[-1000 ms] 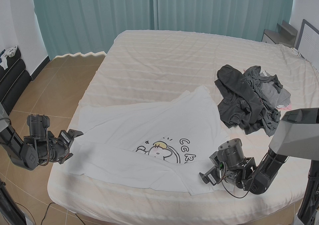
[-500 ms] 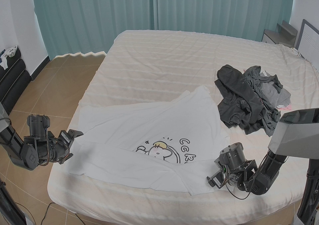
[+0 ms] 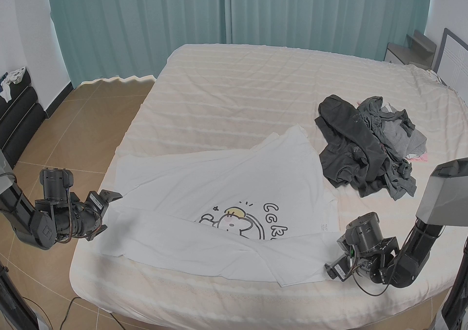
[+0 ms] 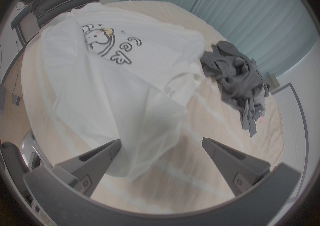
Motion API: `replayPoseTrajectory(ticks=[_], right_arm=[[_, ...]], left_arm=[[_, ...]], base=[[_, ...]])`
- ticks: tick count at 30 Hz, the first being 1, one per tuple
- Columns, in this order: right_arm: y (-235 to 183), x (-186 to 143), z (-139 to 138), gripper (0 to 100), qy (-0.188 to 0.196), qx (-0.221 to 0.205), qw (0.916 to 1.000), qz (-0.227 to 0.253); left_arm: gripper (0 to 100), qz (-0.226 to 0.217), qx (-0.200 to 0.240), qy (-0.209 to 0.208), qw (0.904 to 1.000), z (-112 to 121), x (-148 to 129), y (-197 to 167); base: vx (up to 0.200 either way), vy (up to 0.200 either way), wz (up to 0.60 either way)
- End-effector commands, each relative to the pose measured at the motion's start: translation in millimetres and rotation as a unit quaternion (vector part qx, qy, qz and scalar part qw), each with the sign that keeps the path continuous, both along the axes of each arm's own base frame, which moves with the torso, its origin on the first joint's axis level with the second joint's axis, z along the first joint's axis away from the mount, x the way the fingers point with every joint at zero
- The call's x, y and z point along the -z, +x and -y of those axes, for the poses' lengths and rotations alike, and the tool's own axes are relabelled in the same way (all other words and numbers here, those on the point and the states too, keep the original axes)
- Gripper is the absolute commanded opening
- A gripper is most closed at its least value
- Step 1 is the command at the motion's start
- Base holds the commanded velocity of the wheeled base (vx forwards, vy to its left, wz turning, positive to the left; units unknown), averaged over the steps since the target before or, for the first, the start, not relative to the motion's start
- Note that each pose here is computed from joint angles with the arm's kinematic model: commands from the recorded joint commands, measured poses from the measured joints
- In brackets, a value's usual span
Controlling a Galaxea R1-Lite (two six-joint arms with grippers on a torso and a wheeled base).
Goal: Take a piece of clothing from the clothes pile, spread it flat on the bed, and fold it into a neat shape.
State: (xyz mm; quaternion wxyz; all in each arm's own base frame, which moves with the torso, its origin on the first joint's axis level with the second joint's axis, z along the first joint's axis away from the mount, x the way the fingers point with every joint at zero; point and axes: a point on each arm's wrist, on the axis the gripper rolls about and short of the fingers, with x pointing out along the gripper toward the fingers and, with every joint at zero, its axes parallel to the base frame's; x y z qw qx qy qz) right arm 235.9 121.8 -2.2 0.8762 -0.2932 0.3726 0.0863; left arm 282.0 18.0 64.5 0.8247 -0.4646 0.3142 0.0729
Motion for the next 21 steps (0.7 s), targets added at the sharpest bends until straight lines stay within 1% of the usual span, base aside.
replayPoseTrajectory(ticks=[1, 4, 6, 11, 15, 18, 21], right_arm=[[-12, -4, 20, 100, 0.000, 0.027, 0.9996, -0.009], [-15, -2, 25, 100, 0.003, 0.038, 0.9992, -0.011], [-23, 1, 35, 100, 0.003, 0.048, 0.9986, -0.019], [-29, 1, 41, 100, 0.007, 0.055, 0.9983, -0.017], [-34, -1, 41, 100, 0.014, 0.051, 0.9986, -0.005], [-33, -9, 38, 100, 0.035, 0.040, 0.9983, 0.025], [-33, -9, 38, 100, 0.035, 0.040, 0.9983, 0.025]], left_arm=[[100, 0.001, 0.000, 0.000, 1.0000, 0, 0, 0], [100, 0.000, 0.000, 0.000, 1.0000, 0, 0, 0], [100, 0.000, 0.000, 0.000, 1.0000, 0, 0, 0], [100, 0.000, 0.000, 0.000, 1.0000, 0, 0, 0], [100, 0.001, 0.000, 0.000, 1.0000, 0, 0, 0], [100, 0.001, 0.000, -0.001, 1.0000, 0, 0, 0], [100, 0.001, 0.000, -0.001, 1.0000, 0, 0, 0]], base=[[0.000, 0.000, 0.00], [0.000, 0.000, 0.00], [0.000, 0.000, 0.00], [0.000, 0.000, 0.00], [0.000, 0.000, 0.00], [0.000, 0.000, 0.00], [0.000, 0.000, 0.00]])
